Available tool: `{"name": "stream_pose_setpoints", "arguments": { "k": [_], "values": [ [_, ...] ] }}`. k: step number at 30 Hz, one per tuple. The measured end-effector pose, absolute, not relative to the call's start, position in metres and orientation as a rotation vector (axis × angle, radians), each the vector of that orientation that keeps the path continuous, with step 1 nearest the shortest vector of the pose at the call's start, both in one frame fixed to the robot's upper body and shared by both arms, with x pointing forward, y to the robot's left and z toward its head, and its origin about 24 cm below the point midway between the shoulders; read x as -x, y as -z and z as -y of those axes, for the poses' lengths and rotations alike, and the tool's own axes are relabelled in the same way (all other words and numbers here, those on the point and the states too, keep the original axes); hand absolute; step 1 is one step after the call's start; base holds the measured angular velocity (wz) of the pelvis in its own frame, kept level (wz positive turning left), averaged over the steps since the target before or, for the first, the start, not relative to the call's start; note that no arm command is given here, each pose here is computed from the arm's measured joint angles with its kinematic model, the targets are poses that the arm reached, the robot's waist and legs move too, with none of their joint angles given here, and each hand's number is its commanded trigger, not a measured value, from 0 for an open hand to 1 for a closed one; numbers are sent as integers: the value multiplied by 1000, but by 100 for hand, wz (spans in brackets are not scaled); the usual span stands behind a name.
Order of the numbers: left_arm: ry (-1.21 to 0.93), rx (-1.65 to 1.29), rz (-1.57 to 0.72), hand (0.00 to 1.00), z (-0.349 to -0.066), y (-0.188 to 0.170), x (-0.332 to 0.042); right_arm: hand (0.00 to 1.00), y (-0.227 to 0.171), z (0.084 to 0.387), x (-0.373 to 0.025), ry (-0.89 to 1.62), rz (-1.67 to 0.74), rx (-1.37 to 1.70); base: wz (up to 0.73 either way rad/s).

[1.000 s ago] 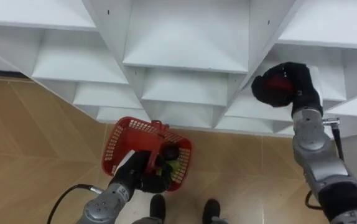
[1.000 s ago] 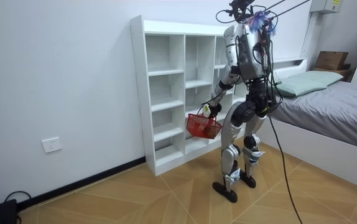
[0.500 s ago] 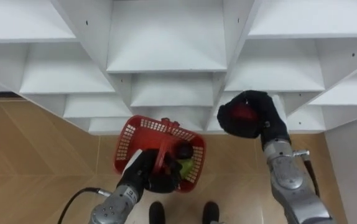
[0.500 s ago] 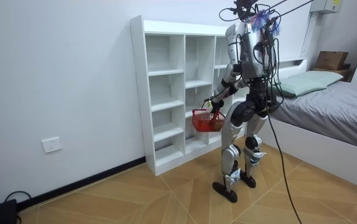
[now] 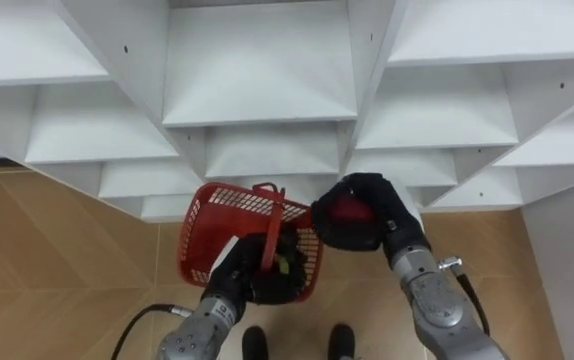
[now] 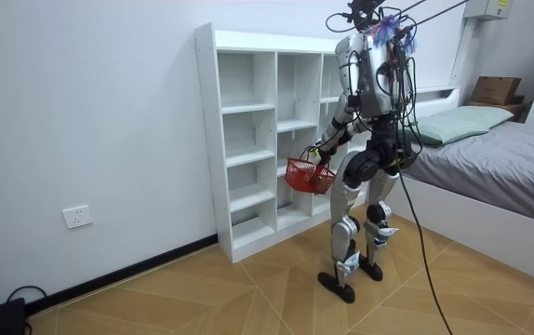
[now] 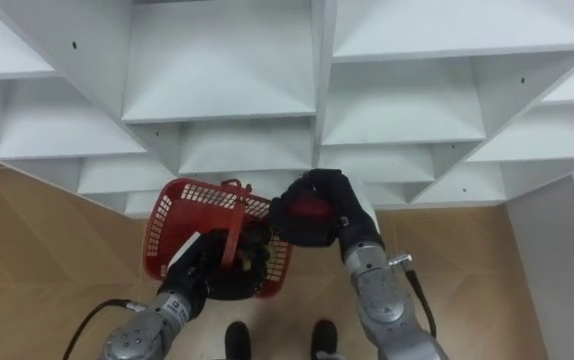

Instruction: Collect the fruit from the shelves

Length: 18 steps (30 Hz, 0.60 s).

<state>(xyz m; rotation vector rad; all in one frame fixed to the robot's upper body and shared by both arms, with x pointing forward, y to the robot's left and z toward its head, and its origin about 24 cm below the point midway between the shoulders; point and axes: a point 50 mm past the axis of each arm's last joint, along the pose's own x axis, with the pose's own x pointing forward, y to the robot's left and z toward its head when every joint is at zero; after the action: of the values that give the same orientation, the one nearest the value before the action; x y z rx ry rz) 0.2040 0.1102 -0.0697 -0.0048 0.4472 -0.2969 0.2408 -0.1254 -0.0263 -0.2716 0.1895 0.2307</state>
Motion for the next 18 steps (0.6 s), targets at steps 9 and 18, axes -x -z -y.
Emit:
{"name": "stream_pose_setpoints", "arguments": {
  "k": [9,18],
  "values": [
    [307,85,-447,100,-105,69,-203,100,28,122,-239,-258,-204,235,1],
    [341,101,-410,100,-100,63,-209,100,28,121,-240,-255,-208,200,0]
  ]
}}
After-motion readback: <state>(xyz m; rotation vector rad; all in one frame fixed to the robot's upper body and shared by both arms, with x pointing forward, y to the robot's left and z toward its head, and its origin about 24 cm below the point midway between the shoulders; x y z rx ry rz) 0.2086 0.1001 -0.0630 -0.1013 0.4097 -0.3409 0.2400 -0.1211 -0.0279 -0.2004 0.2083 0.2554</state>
